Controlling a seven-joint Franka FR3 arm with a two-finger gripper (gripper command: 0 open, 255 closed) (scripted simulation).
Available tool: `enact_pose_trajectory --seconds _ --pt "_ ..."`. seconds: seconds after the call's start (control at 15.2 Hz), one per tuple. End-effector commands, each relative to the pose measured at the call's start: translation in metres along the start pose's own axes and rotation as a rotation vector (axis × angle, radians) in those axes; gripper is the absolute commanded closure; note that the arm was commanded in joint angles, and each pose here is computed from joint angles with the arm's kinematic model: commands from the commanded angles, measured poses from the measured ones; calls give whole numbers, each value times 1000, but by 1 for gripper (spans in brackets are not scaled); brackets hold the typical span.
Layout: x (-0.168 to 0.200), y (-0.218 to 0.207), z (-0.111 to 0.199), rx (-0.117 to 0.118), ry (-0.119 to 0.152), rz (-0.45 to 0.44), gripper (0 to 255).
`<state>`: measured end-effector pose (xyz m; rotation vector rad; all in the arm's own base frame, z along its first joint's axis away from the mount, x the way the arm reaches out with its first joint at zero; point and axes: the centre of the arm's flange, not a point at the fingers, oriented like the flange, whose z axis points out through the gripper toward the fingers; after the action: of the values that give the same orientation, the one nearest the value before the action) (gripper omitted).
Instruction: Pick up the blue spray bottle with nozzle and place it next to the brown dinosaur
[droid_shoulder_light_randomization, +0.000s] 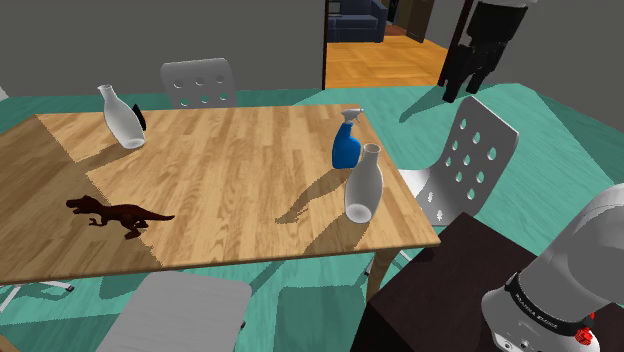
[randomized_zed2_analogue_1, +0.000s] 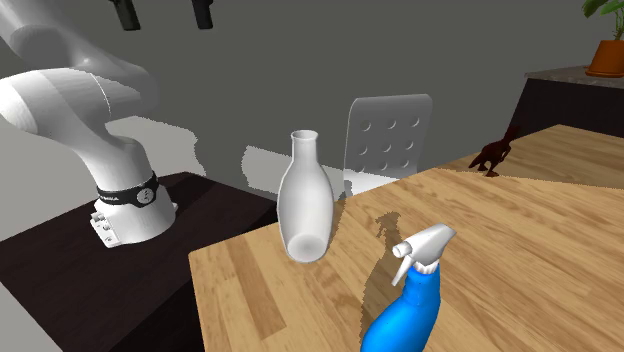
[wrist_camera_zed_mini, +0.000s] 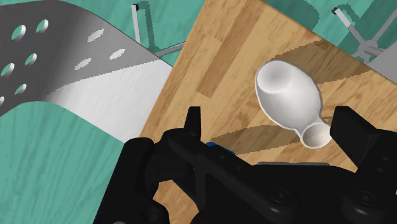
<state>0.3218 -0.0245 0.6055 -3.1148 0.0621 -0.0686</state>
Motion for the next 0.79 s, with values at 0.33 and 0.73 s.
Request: enact_pose_trajectory --seconds 0.33,0.73 --pt "24 39 48 39 59 -164 0" --pt "64 78 105 85 130 -360 0"
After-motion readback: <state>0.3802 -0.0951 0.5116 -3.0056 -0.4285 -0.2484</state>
